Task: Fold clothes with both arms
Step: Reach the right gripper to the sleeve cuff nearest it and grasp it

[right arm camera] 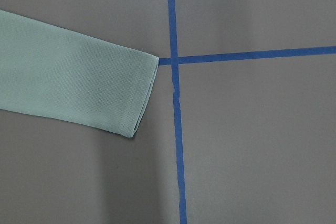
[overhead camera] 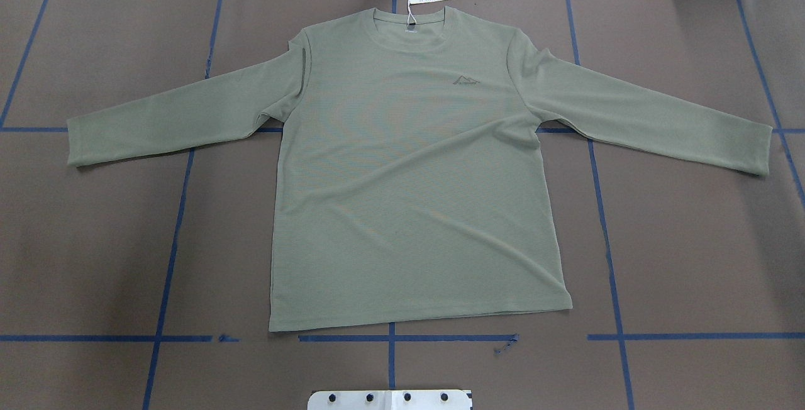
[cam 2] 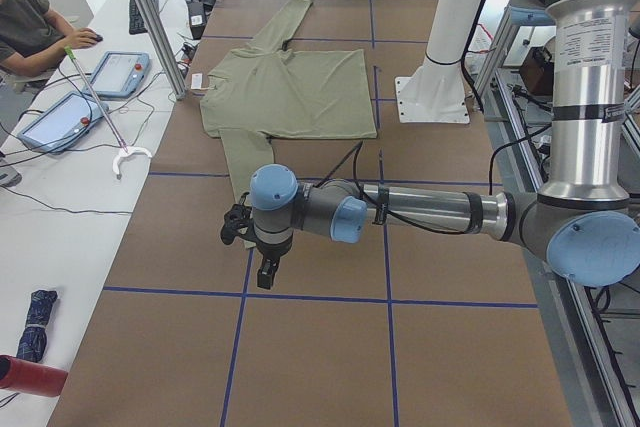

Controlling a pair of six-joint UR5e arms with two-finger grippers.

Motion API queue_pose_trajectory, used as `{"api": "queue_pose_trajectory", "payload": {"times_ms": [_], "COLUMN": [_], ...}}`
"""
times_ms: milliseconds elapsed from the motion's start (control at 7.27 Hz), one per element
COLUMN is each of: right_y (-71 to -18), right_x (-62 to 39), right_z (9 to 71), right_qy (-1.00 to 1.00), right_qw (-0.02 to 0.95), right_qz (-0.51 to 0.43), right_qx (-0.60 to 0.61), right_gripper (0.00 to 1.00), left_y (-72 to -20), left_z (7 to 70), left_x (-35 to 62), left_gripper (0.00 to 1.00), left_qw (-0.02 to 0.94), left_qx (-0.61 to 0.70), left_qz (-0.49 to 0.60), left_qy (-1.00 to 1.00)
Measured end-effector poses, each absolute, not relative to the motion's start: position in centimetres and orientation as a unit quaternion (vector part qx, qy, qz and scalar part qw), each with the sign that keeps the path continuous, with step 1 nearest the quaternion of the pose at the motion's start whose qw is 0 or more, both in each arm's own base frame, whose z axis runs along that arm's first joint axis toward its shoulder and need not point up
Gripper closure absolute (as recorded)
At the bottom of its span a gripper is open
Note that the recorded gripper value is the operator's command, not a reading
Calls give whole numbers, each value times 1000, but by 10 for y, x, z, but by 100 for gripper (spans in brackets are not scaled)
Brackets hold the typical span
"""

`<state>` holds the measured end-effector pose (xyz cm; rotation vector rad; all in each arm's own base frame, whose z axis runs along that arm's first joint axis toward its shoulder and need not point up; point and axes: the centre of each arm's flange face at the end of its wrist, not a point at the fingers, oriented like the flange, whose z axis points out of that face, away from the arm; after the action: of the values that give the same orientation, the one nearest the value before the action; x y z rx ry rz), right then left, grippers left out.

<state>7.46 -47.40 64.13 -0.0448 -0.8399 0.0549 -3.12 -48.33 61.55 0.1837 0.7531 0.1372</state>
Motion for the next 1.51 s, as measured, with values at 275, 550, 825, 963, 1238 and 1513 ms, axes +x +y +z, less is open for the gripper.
{"api": "queue_pose_trajectory", "payload": {"times_ms": [275,550,825,963,1238,1513], "right_y": [-479,-500,-532,-539,-545,-545], "right_x": [71,66,53,39,8,-32], "right_z": [637,617,593,612,675,710], "right_qy": [-407,-408,-409,-412,-407,-386], "right_qw": [913,913,911,910,908,913], "right_qz": [19,8,-22,-37,-58,-76], "right_qx": [-18,-1,35,44,80,107], "right_gripper": [0,0,0,0,0,0], "left_y": [-484,-497,-528,-541,-548,-555], "left_z": [614,600,565,551,547,541], "left_x": [-31,-30,-22,-8,11,18], "left_gripper": [0,0,0,0,0,0], "left_qw": [924,923,916,912,906,904], "left_qx": [91,106,138,150,158,165], "left_qz": [68,71,88,106,126,134], "left_qy": [366,363,365,366,371,372]}}
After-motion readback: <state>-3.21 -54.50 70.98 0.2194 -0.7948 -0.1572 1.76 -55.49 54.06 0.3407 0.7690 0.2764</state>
